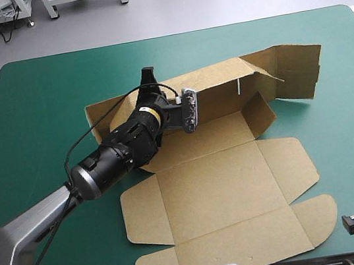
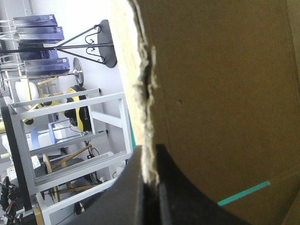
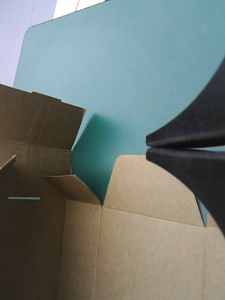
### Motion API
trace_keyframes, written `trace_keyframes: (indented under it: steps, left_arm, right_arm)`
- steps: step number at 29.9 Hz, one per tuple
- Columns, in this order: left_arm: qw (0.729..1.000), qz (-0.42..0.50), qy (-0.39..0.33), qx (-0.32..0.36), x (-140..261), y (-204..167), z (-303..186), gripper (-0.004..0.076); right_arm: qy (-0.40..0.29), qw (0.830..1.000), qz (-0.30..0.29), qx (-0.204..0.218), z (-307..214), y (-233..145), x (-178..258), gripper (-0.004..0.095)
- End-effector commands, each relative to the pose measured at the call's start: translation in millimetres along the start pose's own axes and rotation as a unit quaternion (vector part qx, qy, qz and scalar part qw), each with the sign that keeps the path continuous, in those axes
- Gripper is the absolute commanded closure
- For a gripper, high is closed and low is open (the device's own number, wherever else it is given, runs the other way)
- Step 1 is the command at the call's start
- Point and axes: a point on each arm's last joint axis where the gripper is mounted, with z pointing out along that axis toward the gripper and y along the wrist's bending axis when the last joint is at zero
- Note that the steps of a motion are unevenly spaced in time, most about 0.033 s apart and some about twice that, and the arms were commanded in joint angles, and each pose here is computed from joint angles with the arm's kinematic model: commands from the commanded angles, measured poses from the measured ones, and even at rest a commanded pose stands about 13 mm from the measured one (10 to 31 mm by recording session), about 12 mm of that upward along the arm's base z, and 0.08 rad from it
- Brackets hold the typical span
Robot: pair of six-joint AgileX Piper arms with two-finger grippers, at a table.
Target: Fold the box
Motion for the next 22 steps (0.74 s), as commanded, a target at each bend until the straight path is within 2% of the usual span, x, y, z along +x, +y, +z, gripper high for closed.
trace_keyframes:
  steps: [1, 5, 11, 16, 22]
  left_arm:
    - [0.998, -0.022, -0.034, -0.046, 4, 9, -22, 0.0734]
    - [0.997, -0.023, -0.051, -0.047, 9, 0, -30, 0.0734]
    - [0.997, -0.033, -0.061, -0.045, 15, -9, -36, 0.0734]
    - [0.997, -0.033, -0.064, -0.042, 13, -12, -36, 0.0734]
    - [0.996, -0.026, -0.078, -0.041, 5, -14, -40, 0.0734]
  right_arm:
    - [-0.038, 0.999, 0.003, 0.002, -9, -5, -40, 0.0917]
    - [-0.057, 0.998, 0.010, -0.017, -9, -8, -87, 0.0917]
    - [-0.065, 0.997, -0.020, -0.038, 21, -16, -165, 0.0917]
    - [-0.012, 0.998, -0.028, -0.049, 80, -23, -209, 0.0918]
    - [0.054, 0.995, -0.019, -0.087, 170, -24, -240, 0.0918]
